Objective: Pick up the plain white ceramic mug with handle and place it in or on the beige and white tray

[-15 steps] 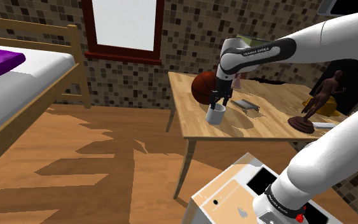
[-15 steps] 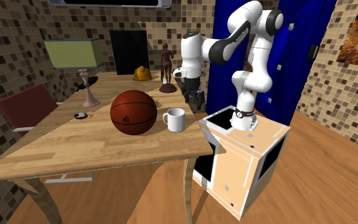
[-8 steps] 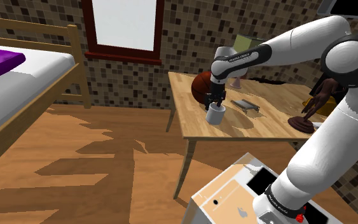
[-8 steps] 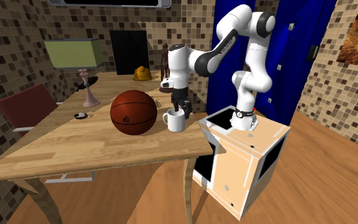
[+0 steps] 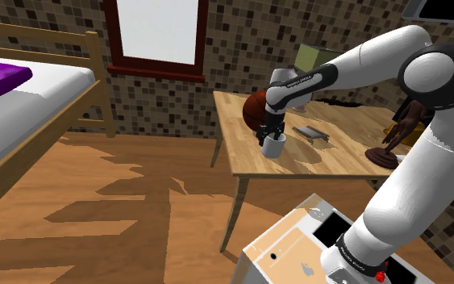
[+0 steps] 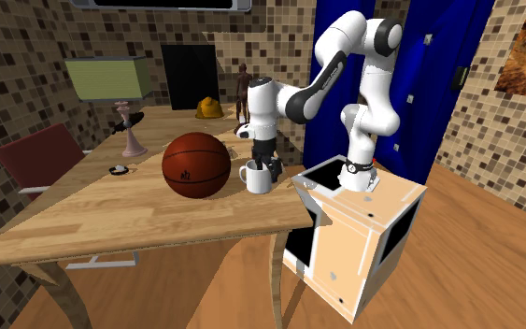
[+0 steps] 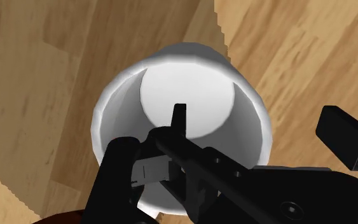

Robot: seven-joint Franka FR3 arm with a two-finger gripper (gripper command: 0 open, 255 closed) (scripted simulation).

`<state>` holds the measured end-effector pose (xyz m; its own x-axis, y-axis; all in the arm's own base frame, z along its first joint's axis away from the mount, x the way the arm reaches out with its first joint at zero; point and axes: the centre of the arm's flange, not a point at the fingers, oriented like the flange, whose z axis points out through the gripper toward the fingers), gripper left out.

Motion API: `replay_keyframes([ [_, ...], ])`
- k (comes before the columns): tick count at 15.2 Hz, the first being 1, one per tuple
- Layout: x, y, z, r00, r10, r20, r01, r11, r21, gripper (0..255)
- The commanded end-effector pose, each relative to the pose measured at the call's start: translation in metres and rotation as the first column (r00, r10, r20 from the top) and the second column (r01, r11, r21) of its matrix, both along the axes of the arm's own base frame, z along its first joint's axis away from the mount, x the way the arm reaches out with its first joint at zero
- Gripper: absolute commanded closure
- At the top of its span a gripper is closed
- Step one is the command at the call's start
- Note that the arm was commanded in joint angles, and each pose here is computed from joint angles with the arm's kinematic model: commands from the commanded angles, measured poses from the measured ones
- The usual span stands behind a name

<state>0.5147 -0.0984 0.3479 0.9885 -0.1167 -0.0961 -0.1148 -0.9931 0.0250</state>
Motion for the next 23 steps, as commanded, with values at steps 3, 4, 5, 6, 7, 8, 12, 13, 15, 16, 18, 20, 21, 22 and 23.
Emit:
replay_keyframes([
  [3, 0.0, 0.0, -0.001, 1.0, 0.0, 0.0, 0.0, 1.0, 0.0, 0],
  [4, 0.0, 0.0, -0.001, 1.0, 0.0, 0.0, 0.0, 1.0, 0.0, 0],
  [5, 0.0, 0.0, -0.001, 1.0, 0.0, 0.0, 0.0, 1.0, 0.0, 0],
  [6, 0.0, 0.0, -0.001, 1.0, 0.0, 0.0, 0.0, 1.0, 0.0, 255],
  [7, 0.0, 0.0, -0.001, 1.0, 0.0, 0.0, 0.0, 1.0, 0.0, 255],
  [8, 0.0, 0.0, -0.001, 1.0, 0.0, 0.0, 0.0, 1.0, 0.0, 255],
  [12, 0.0, 0.0, -0.001, 1.0, 0.0, 0.0, 0.0, 1.0, 0.0, 255],
  [13, 0.0, 0.0, -0.001, 1.0, 0.0, 0.0, 0.0, 1.0, 0.0, 255],
  [15, 0.0, 0.0, -0.001, 1.0, 0.0, 0.0, 0.0, 1.0, 0.0, 255],
  [16, 0.0, 0.0, 0.005, 1.0, 0.0, 0.0, 0.0, 1.0, 0.0, 255],
  [18, 0.0, 0.0, 0.015, 1.0, 0.0, 0.0, 0.0, 1.0, 0.0, 255],
  [20, 0.0, 0.0, 0.026, 1.0, 0.0, 0.0, 0.0, 1.0, 0.0, 255],
  [21, 0.0, 0.0, 0.031, 1.0, 0.0, 0.0, 0.0, 1.0, 0.0, 255],
  [22, 0.0, 0.0, 0.036, 1.0, 0.0, 0.0, 0.0, 1.0, 0.0, 255],
  [23, 0.0, 0.0, 0.042, 1.0, 0.0, 0.0, 0.0, 1.0, 0.0, 255],
])
